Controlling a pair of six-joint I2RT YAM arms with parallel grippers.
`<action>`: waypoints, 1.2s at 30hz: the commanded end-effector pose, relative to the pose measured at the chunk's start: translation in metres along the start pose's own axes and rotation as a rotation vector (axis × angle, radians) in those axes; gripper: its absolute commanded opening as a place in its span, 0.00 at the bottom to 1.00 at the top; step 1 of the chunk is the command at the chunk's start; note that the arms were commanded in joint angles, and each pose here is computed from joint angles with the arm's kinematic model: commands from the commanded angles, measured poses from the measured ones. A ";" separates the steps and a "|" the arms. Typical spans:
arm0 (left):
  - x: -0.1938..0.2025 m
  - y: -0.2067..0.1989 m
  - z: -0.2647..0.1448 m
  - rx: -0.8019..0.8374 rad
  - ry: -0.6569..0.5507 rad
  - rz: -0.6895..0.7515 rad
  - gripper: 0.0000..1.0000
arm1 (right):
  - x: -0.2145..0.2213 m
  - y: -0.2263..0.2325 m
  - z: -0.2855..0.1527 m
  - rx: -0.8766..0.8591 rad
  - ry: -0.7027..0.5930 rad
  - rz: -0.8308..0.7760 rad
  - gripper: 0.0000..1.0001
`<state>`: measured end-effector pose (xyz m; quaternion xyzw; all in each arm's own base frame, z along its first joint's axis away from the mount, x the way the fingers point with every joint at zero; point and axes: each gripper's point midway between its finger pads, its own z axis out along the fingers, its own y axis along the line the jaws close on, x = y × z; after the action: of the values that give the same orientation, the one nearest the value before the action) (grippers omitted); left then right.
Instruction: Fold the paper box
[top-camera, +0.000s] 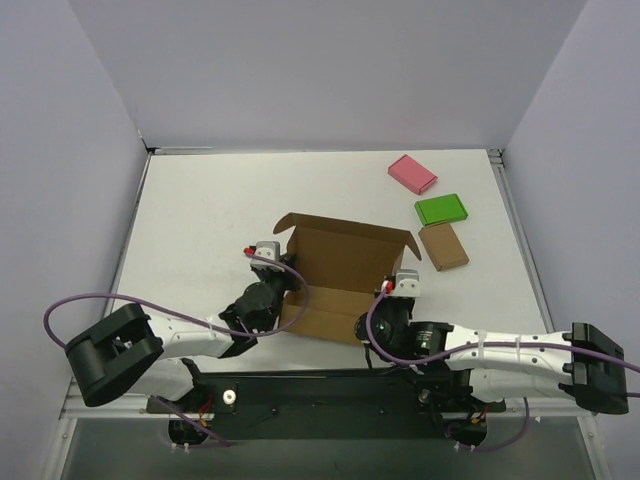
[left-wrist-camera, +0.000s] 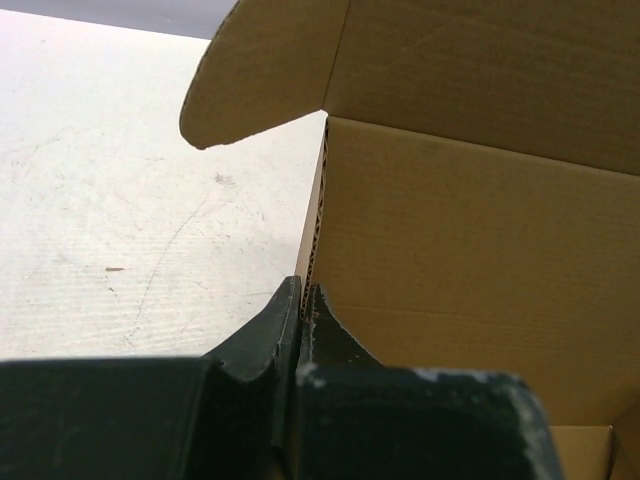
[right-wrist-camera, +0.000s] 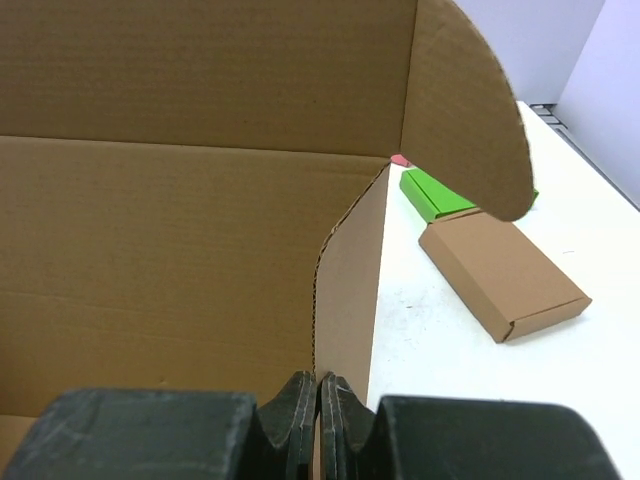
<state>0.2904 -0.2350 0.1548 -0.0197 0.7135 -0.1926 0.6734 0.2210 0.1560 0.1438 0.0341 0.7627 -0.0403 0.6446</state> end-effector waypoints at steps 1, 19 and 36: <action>0.047 -0.012 -0.023 0.076 0.145 0.017 0.00 | 0.000 0.008 -0.015 -0.048 0.010 0.077 0.02; 0.042 -0.013 -0.047 0.073 0.103 0.048 0.00 | -0.029 0.006 -0.060 -0.252 0.121 0.129 0.73; 0.016 -0.007 -0.052 0.046 0.028 0.055 0.00 | -0.012 -0.014 -0.050 -0.157 0.084 0.056 0.22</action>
<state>0.2400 -0.2441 0.1553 -0.0015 0.7061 -0.2234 0.6720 0.1689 0.1525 0.1728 -0.0081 0.7962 0.0597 0.6020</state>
